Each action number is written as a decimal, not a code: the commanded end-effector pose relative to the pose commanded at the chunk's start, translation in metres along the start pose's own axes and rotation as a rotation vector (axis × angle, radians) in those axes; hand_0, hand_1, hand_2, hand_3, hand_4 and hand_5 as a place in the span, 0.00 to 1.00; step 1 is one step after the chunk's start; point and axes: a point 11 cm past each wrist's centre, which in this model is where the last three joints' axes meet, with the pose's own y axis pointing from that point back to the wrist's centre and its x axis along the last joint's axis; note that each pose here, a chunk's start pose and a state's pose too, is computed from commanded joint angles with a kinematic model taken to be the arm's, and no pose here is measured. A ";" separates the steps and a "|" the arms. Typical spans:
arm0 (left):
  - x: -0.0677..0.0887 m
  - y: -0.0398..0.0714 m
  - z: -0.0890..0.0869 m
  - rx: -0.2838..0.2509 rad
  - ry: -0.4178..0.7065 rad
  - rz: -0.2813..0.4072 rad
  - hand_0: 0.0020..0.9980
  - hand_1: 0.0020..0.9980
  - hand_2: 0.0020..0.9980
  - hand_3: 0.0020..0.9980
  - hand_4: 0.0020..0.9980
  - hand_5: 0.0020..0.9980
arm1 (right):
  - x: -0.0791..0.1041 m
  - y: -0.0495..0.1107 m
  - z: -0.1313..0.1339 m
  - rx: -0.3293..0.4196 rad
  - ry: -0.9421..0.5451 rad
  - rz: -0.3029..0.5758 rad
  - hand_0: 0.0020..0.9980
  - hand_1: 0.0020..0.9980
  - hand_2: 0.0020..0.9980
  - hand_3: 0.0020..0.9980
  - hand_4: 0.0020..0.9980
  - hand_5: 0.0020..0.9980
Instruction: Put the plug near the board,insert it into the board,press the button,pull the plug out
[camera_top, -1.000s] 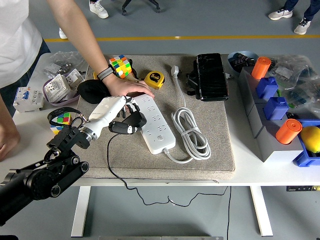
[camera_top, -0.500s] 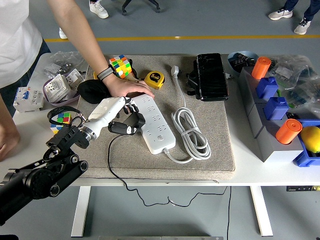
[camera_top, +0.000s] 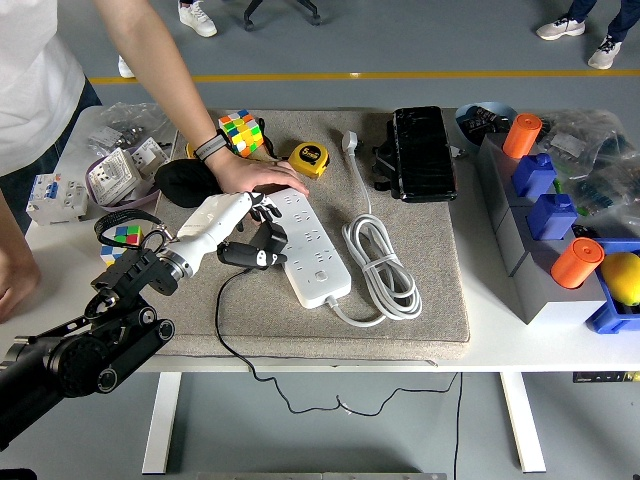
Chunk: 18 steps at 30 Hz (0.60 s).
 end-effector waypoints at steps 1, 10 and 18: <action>0.001 0.000 0.000 -0.003 0.002 0.003 0.36 0.60 0.62 0.64 1.00 0.39 | 0.000 0.000 0.000 0.000 0.000 0.000 0.60 0.66 0.61 0.50 0.78 0.51; 0.011 0.004 0.006 -0.022 0.033 0.042 0.40 0.61 0.65 0.68 1.00 0.49 | 0.001 0.000 0.001 -0.002 0.001 0.002 0.60 0.66 0.61 0.50 0.78 0.51; 0.018 0.016 0.009 -0.060 0.161 0.105 0.51 0.66 0.70 0.71 1.00 0.71 | 0.000 0.000 0.000 0.001 0.000 0.000 0.60 0.66 0.60 0.50 0.78 0.51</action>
